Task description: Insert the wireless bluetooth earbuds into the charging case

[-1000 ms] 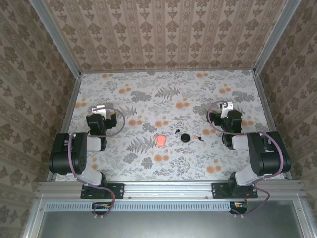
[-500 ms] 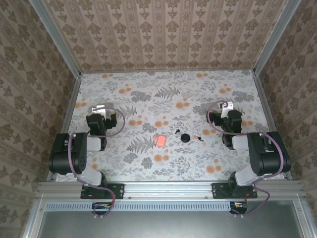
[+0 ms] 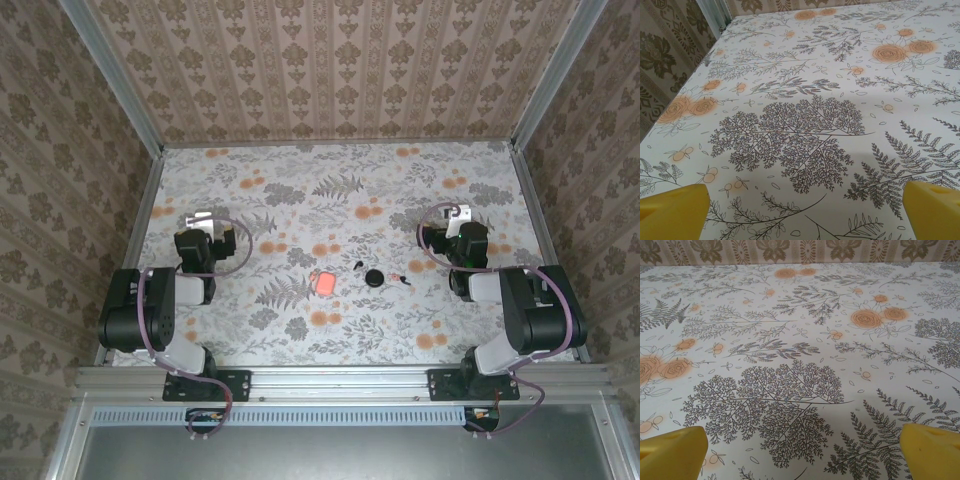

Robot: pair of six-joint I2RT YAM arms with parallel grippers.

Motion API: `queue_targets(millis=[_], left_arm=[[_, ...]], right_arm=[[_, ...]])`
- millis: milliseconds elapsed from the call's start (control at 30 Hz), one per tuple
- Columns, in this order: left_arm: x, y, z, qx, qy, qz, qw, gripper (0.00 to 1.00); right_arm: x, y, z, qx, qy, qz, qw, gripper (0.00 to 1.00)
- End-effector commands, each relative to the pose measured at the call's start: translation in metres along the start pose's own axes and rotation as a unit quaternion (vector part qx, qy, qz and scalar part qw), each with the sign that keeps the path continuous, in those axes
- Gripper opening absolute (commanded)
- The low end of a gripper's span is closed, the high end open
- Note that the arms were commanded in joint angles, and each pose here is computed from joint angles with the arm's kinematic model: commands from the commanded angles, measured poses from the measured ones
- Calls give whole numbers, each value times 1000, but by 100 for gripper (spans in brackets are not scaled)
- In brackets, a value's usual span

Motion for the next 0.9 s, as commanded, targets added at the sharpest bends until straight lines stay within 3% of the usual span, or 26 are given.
queue_targets(millis=[0,700,867], left_arm=[[-1,16,5,3,1,-24,1000,100],[-2,18,3,2,-3,-25,1000,100],[-2,22,-6,-13,-37,-34,999,100]], right_arm=[[-2,9,1,-9,-4,-15,1000,100],[-2,10,1,-9,-3,-15,1000,100],[-2,10,1,-9,-3,-16,1000,100]])
Point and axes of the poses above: each hand's point on the last joint's axis, 136 mm out from that joint toward the fingers, its own x axis back along the fingers, its own z axis along the line the jaws close on, y = z × x, the point moved 2 cm from there along x, back along the fingers, and after that the axes turned 14 degrees about -x, right-handed, at the moved point
